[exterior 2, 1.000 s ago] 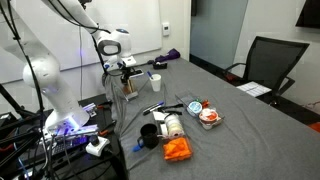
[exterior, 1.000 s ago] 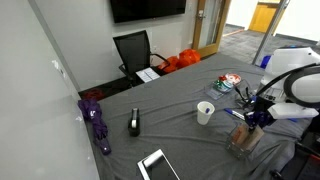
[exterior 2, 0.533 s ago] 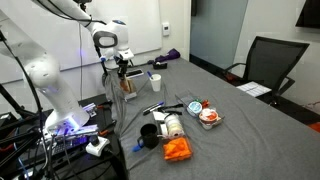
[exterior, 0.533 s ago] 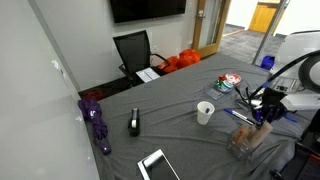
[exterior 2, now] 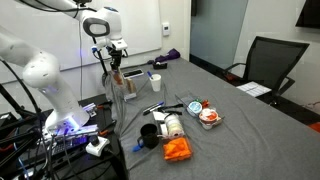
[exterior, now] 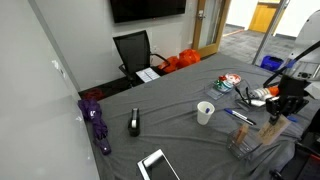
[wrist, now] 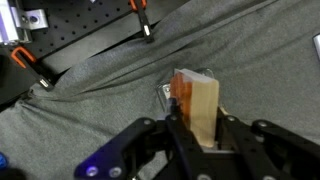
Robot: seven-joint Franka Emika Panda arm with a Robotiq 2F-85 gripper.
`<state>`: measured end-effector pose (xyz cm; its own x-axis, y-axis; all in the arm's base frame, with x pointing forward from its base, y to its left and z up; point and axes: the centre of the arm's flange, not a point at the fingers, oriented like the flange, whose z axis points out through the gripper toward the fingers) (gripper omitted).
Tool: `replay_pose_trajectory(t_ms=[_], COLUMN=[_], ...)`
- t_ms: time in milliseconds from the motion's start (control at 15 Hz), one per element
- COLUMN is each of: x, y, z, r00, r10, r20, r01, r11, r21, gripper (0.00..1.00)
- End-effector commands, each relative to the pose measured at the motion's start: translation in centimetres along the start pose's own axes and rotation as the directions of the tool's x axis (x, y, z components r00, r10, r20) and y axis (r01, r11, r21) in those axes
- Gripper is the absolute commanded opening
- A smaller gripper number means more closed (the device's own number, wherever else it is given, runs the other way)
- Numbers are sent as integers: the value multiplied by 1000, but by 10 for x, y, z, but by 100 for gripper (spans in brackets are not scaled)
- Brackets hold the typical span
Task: Move the brown box to the other container
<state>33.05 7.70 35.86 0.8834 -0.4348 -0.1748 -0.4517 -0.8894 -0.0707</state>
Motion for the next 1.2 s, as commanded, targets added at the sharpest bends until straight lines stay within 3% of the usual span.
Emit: replay_pose_trajectory(t_ms=[0,200,533,1133], x=[-30,-25,-2,58], y=[32,34,32,15], z=[-13,-27,-37,-41], r00=[998,985,927,746], r10=[64,165,370,664], r20=[-22,-55,-70,-48], r01=[-63,-161,-356,-623], r11=[997,984,922,722], r21=[39,81,152,302], gripper=[7,7,7,7])
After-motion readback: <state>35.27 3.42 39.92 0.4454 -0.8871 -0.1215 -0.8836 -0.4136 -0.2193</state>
